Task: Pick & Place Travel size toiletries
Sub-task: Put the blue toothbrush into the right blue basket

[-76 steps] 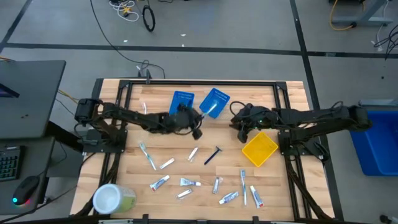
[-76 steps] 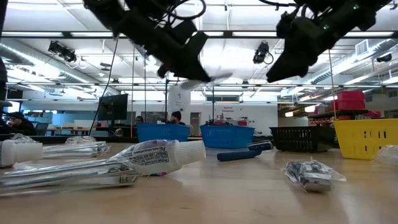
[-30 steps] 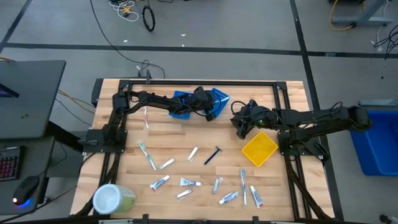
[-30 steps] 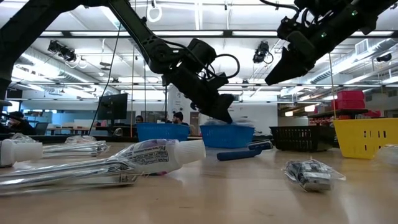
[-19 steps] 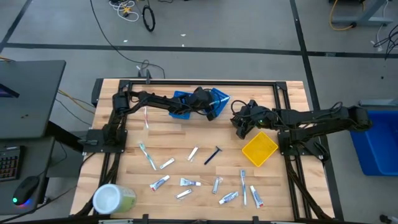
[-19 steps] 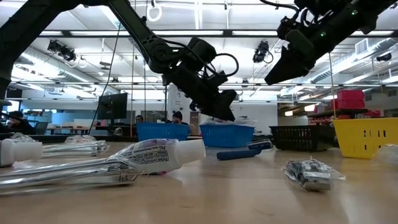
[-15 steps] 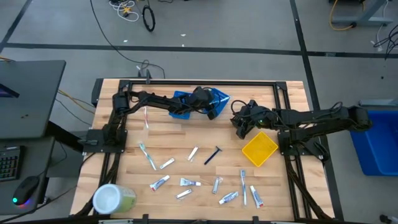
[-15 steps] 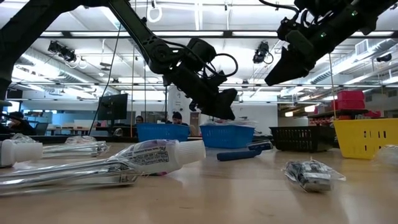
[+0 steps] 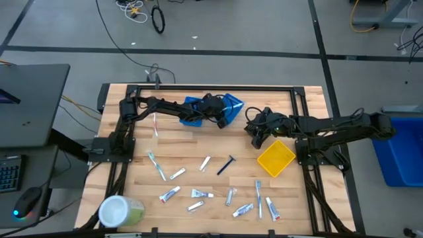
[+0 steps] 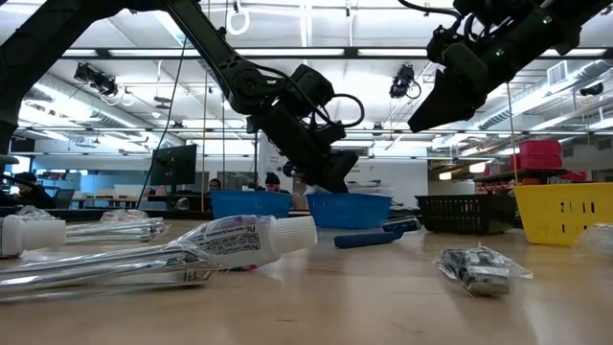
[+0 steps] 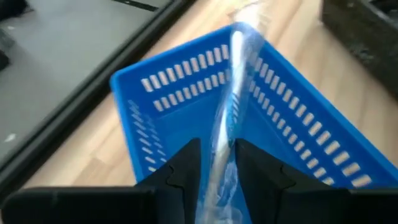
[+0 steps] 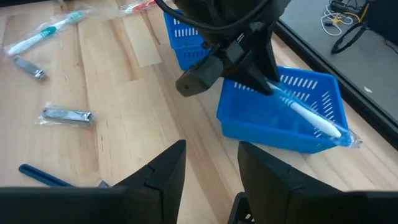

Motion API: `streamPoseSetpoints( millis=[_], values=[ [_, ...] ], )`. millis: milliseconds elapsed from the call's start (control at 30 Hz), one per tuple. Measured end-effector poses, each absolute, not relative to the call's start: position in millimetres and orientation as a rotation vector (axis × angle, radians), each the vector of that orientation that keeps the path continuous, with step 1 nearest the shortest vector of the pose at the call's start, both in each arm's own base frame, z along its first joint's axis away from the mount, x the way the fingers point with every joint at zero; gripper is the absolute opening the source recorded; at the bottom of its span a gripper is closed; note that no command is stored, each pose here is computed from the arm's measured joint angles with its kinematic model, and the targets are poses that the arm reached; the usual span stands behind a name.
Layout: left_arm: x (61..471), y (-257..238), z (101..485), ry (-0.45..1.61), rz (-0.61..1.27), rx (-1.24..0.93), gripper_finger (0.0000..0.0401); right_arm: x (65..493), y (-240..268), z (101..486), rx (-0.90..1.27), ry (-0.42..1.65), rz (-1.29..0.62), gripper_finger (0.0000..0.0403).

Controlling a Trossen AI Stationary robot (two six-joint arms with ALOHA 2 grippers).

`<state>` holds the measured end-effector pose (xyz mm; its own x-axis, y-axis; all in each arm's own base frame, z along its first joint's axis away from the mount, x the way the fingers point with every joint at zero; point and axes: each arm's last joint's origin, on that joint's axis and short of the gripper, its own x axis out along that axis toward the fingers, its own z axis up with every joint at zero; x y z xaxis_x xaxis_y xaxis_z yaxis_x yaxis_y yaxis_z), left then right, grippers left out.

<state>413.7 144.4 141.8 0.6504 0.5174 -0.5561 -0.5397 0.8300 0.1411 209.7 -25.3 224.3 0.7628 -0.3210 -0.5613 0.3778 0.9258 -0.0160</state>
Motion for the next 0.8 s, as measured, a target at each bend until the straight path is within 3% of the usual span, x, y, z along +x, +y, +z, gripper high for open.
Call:
streamPoseSetpoints(
  millis=[233,800],
  values=[
    [413,150,143,0.600,0.617,-0.055,0.0013,210,-25,224,0.100,0.591,-0.381,0.0140],
    [425,153,167,0.412,0.662,-0.042,0.0005,210,-25,224,0.097,0.592,-0.380,0.0154]
  ],
)
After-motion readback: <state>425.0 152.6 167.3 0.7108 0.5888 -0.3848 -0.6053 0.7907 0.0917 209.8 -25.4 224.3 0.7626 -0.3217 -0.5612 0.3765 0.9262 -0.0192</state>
